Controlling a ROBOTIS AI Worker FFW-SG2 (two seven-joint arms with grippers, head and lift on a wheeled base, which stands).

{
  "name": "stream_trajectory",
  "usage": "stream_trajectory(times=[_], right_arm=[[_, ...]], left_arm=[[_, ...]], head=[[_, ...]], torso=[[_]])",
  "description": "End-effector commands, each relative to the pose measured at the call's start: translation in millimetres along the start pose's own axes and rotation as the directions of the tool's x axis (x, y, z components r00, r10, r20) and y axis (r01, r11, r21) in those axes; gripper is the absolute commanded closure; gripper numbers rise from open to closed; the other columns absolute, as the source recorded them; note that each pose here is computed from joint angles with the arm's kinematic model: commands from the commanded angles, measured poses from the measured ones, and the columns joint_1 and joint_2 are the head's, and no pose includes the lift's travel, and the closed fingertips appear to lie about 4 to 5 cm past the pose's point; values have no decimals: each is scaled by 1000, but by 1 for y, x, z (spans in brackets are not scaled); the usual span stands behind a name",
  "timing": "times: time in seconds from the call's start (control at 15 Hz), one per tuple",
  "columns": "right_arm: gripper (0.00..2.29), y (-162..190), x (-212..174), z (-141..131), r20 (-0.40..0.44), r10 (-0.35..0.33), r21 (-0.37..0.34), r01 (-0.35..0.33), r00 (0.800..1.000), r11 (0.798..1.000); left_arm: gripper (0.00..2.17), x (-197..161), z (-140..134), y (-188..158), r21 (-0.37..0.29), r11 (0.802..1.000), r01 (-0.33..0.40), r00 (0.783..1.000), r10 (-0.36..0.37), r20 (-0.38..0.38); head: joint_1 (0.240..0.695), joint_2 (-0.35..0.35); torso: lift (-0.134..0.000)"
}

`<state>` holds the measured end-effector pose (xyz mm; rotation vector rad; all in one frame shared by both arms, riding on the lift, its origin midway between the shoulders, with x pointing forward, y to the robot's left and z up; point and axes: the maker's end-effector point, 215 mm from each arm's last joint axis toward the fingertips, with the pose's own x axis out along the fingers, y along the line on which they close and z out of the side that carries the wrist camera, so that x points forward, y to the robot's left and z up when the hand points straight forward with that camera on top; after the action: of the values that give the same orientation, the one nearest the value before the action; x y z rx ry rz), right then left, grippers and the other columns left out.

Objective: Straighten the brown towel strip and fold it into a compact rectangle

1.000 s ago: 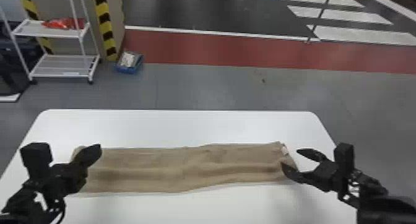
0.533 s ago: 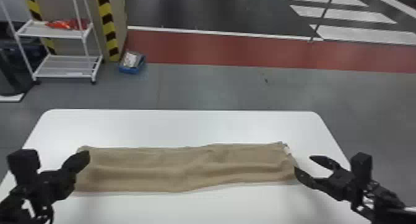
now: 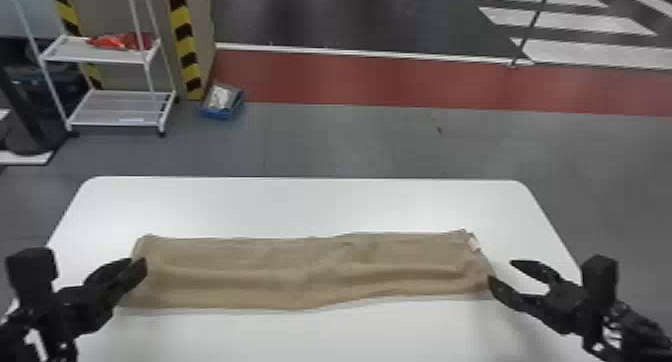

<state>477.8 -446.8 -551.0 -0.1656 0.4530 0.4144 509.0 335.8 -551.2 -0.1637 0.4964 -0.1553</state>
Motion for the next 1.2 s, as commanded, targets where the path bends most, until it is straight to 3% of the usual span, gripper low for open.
stream_trajectory(times=[0.0,0.33,1.13], right_arm=[[380,-1,-3,-2,-4,-2,-1,2,1000,1000],[383,-1,-5,-3,4,-3,-3,3,1000,1000],[383,-2,-7,1,20,-4,-18,5,1000,1000]], left_arm=[[633,-5,0,6,-5,1000,-1,1000,1,-3],[633,-14,-20,3,-15,1000,19,997,-20,-71],[734,-17,-23,23,60,998,-25,996,30,-84]], head=[[695,-126],[695,-125],[695,-110]], torso=[[0],[0],[0]])
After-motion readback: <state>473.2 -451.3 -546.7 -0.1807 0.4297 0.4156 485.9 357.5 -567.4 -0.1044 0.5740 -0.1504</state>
